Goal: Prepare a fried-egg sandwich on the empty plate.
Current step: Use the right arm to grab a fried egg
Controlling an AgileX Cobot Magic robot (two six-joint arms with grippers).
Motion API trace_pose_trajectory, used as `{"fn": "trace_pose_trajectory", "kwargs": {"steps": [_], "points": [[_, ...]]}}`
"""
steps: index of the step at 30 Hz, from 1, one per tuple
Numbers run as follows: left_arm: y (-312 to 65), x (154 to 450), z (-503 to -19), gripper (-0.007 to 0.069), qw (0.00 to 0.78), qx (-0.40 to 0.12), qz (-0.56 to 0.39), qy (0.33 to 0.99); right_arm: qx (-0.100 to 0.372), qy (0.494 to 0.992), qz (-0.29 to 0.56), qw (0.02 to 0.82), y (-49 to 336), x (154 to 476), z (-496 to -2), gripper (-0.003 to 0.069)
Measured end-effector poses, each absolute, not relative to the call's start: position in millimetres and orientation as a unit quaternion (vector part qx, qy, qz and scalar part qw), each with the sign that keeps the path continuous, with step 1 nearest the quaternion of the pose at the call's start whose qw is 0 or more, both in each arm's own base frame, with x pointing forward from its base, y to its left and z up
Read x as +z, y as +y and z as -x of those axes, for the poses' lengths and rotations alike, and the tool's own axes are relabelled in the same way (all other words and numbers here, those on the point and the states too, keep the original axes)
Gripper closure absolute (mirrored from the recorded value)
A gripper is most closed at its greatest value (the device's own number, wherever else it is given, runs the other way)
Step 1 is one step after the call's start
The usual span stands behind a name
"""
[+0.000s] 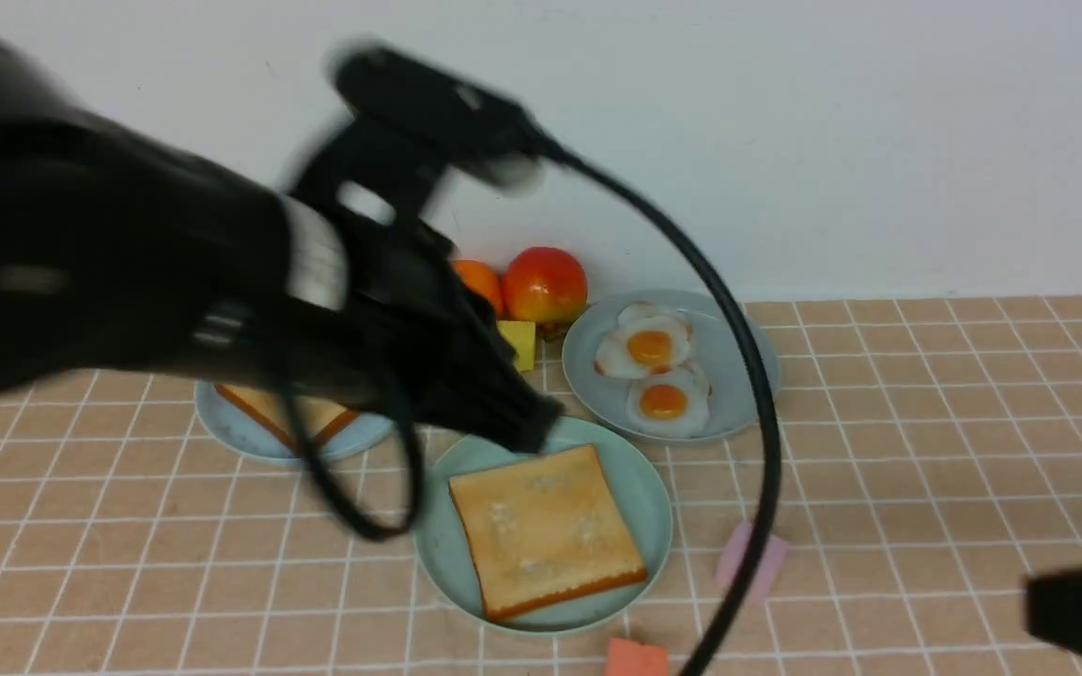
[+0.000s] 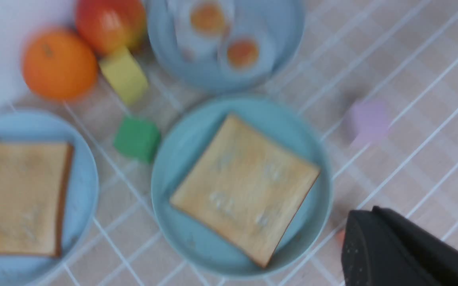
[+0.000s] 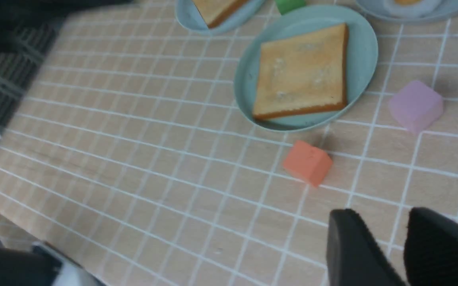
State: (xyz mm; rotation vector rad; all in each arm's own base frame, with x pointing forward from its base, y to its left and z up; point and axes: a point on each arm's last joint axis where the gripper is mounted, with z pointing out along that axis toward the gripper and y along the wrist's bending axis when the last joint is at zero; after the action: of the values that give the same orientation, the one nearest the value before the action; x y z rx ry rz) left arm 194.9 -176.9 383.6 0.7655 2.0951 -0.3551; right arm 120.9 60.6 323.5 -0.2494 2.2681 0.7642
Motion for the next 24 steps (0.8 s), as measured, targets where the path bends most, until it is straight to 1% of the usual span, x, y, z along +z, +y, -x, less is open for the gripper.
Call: {"fn": "trace_pose_trajectory", "kwargs": {"steps": [1,2,3,6,9,10,11,12,14,15,16,17,19,22,23,24], "points": [[-169.4,392.3,-186.8,0.0638,0.445,-0.151,-0.301,0.83,0.288,0.887,0.096,0.349,61.3,317.6,-137.6,0.0477],[-166.1,396.2,-183.3,0.0638,0.451,-0.155,-0.299,0.826,0.287,0.887,0.095,0.348,61.3,317.3,-140.6,0.048],[-154.5,404.5,-171.0,0.0638,0.47,-0.164,-0.293,0.816,0.28,0.895,0.089,0.335,62.1,310.8,-160.5,0.0491],[-131.1,406.5,-145.4,0.0638,0.499,-0.187,-0.278,0.799,0.266,0.909,0.083,0.31,64.5,300.3,-204.8,0.0498],[-111.6,389.5,-122.5,0.0638,0.503,-0.222,-0.247,0.798,0.264,0.918,0.088,0.282,69.9,293.6,-255.3,0.0498],[-107.6,380.9,-117.9,0.0638,0.501,-0.229,-0.239,0.799,0.265,0.922,0.087,0.269,71.4,288.1,-267.1,0.0497],[-104.7,376.5,-114.4,0.0638,0.501,-0.237,-0.231,0.8,0.267,0.922,0.089,0.268,72.8,289.2,-278.0,0.0496],[-99.8,372.2,-108.9,0.0638,0.508,-0.247,-0.223,0.795,0.269,0.924,0.089,0.258,75.0,285.6,-294.7,0.0494],[-90.2,353.7,-98.2,0.0638,0.517,-0.267,-0.206,0.787,0.272,0.929,0.089,0.236,79.6,271.4,-332.9,0.0487],[-88.0,352.9,-95.7,0.0638,0.524,-0.274,-0.2,0.781,0.273,0.928,0.091,0.238,81.0,271.7,-344.2,0.0483],[-85.2,345.4,-92.6,0.0638,0.529,-0.284,-0.192,0.776,0.275,0.928,0.092,0.232,83.0,266.1,-360.2,0.0478],[-82.8,343.3,-89.8,0.0638,0.54,-0.294,-0.187,0.766,0.277,0.931,0.093,0.221,84.8,256.5,-373.9,0.047],[-80.2,336.8,-86.4,0.0638,0.555,-0.309,-0.18,0.751,0.28,0.931,0.095,0.212,88.6,247.0,-403.8,0.0437],[-79.7,331.3,-85.5,0.0638,0.565,-0.318,-0.177,0.74,0.287,0.935,0.083,0.191,93.3,225.8,-439.2,0.0361],[-79.7,331.4,-85.5,0.0638,0.566,-0.318,-0.177,0.74,0.287,0.934,0.083,0.196,93.4,228.9,-440.6,0.0361],[-80.0,330.0,-85.7,0.0638,0.567,-0.319,-0.176,0.739,0.292,0.934,0.072,0.193,95.7,218.8,-460.0,0.0313]]}}
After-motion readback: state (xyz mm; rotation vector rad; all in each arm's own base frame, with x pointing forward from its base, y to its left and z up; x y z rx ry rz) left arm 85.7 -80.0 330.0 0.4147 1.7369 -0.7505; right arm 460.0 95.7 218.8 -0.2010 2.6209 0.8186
